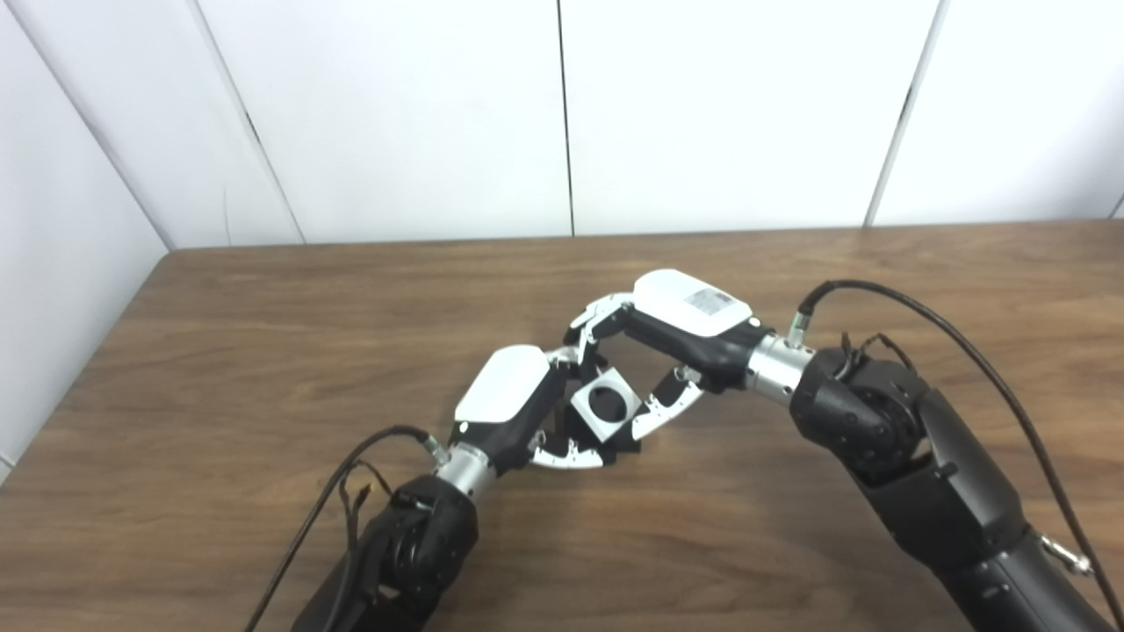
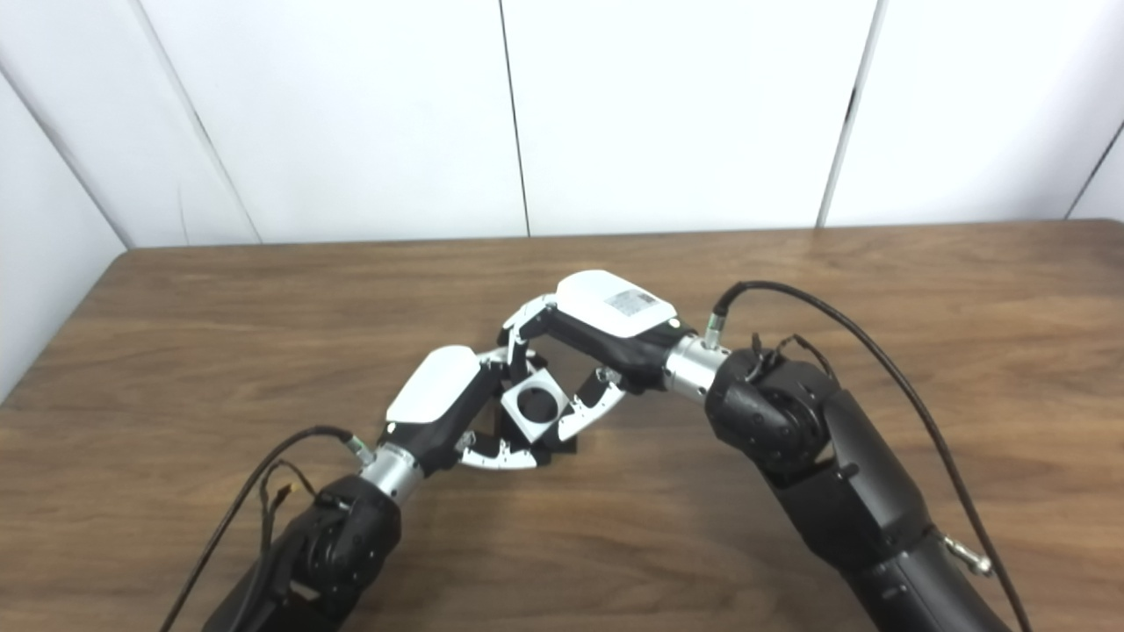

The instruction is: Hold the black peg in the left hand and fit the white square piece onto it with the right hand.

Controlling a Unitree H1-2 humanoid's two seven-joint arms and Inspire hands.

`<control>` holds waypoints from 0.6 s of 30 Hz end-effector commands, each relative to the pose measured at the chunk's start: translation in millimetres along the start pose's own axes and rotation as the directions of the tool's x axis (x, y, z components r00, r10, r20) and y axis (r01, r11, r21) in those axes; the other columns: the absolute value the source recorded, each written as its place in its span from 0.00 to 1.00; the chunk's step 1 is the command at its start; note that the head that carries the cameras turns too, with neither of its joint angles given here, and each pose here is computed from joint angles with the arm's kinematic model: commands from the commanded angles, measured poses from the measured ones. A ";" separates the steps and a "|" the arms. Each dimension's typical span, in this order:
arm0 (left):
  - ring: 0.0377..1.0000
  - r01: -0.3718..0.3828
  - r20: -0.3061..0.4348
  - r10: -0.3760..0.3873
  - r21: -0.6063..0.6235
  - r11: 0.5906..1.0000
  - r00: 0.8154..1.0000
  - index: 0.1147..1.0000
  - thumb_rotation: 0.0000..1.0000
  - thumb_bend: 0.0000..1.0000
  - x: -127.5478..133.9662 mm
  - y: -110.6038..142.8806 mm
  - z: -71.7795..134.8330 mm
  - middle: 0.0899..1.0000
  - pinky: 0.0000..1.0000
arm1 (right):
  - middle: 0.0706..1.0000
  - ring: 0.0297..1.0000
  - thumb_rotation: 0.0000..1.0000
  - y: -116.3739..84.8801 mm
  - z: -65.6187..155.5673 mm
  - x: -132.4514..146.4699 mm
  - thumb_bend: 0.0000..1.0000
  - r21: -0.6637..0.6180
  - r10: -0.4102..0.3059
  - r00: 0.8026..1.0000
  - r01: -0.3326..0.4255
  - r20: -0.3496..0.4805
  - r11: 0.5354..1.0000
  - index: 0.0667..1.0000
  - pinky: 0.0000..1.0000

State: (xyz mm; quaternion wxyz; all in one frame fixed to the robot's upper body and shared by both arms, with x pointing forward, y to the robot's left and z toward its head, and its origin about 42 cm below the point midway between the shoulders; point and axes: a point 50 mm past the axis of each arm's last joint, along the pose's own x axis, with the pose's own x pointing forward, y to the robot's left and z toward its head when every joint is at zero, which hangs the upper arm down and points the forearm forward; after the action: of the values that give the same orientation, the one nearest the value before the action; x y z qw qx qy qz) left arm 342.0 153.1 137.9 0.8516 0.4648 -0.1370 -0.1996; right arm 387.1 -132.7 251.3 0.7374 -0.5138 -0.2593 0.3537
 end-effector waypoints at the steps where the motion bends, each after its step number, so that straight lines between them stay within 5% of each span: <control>1: 0.73 0.165 -0.061 -0.165 -0.014 0.986 0.984 0.43 0.09 0.51 -10.3 -35.4 -5.2 0.78 0.58 | 0.75 0.82 0.14 -14.2 6.1 8.7 0.52 -0.018 -0.052 0.998 0.052 0.026 0.998 0.44 0.74; 18: 0.73 0.162 -0.065 -0.162 -0.012 0.987 0.985 0.43 0.09 0.51 -10.1 -35.1 -5.2 0.78 0.59 | 0.75 0.82 0.14 -5.7 1.0 6.4 0.52 -0.018 -0.035 0.999 0.036 0.013 0.999 0.44 0.72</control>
State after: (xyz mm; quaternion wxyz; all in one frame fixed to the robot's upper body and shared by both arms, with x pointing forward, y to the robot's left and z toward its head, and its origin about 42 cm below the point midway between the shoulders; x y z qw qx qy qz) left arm 342.2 152.6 137.6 0.8526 0.4639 -0.1365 -0.1981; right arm 386.9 -126.2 243.6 0.7396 -0.5102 -0.2545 0.3576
